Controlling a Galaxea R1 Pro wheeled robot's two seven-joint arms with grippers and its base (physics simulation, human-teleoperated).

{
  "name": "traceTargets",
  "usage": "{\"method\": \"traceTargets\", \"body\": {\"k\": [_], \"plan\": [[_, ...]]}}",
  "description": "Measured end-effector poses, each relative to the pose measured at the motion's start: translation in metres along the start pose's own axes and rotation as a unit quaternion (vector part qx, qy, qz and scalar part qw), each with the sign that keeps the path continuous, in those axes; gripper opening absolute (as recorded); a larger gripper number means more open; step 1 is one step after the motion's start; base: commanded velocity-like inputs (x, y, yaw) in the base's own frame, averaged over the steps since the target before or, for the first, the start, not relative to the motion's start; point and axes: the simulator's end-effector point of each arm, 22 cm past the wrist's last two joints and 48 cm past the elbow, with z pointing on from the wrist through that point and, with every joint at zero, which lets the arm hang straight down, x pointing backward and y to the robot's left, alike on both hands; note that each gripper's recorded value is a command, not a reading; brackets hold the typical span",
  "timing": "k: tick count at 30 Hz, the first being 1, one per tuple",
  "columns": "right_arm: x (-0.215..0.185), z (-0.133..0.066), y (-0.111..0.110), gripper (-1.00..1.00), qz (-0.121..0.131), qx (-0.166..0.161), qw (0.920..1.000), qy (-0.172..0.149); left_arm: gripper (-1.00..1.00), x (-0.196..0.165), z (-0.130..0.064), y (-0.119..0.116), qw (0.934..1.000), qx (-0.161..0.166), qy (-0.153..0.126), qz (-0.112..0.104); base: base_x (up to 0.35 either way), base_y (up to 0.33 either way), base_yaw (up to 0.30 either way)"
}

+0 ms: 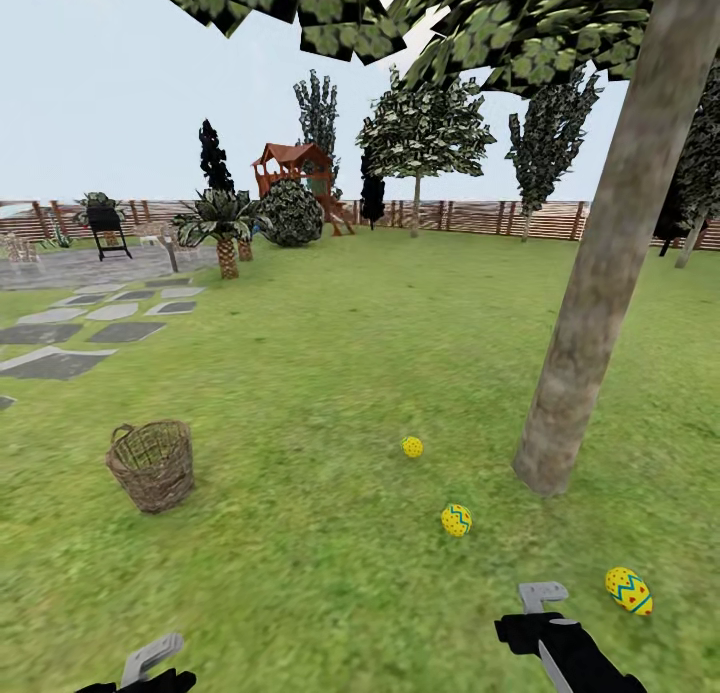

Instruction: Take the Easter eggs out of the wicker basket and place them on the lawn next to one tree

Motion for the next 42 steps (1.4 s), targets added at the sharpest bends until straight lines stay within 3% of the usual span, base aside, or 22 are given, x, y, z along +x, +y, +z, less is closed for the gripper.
{"method": "traceTargets", "body": {"k": [20,21,23,25,30,34,36,42], "plan": [[0.001,-0.016,-0.001,1.0,0.0,-0.001,1.0,0.002,1.0,0.003,-0.016,0.001,1.0,-0.001,0.001,0.0,0.0,0.0,0.0],[0.007,-0.015,0.002,1.0,-0.002,-0.003,1.0,0.008,1.0,0.005,-0.016,0.0,1.0,-0.001,0.004,0.0,0.0,0.0,0.0],[0.027,-0.012,0.015,1.0,-0.01,-0.012,0.9995,0.029,1.0,0.044,-0.01,0.005,0.999,-0.004,0.045,-0.006,0.0,0.0,0.0],[0.033,-0.012,0.018,1.0,-0.012,-0.013,0.9992,0.035,1.0,0.06,-0.009,0.007,0.9981,-0.005,0.061,-0.012,0.0,0.0,0.0],[0.046,-0.01,0.018,1.0,-0.014,-0.014,0.9986,0.049,1.0,0.076,-0.007,0.007,0.9971,-0.005,0.075,-0.013,0.0,0.0,0.0],[0.08,-0.008,0.018,1.0,-0.015,-0.016,0.9964,0.083,1.0,0.083,-0.008,0.011,0.9964,-0.008,0.083,-0.015,0.0,0.0,0.0],[0.105,-0.007,0.02,1.0,-0.016,-0.018,0.995,0.097,1.0,0.101,-0.008,0.013,0.9949,-0.01,0.099,-0.019,0.0,0.0,0.0],[0.158,-0.009,0.025,1.0,-0.018,-0.022,0.9921,0.122,1.0,0.14,-0.006,0.018,0.9943,-0.013,0.104,-0.021,0.0,0.0,0.0]]}}
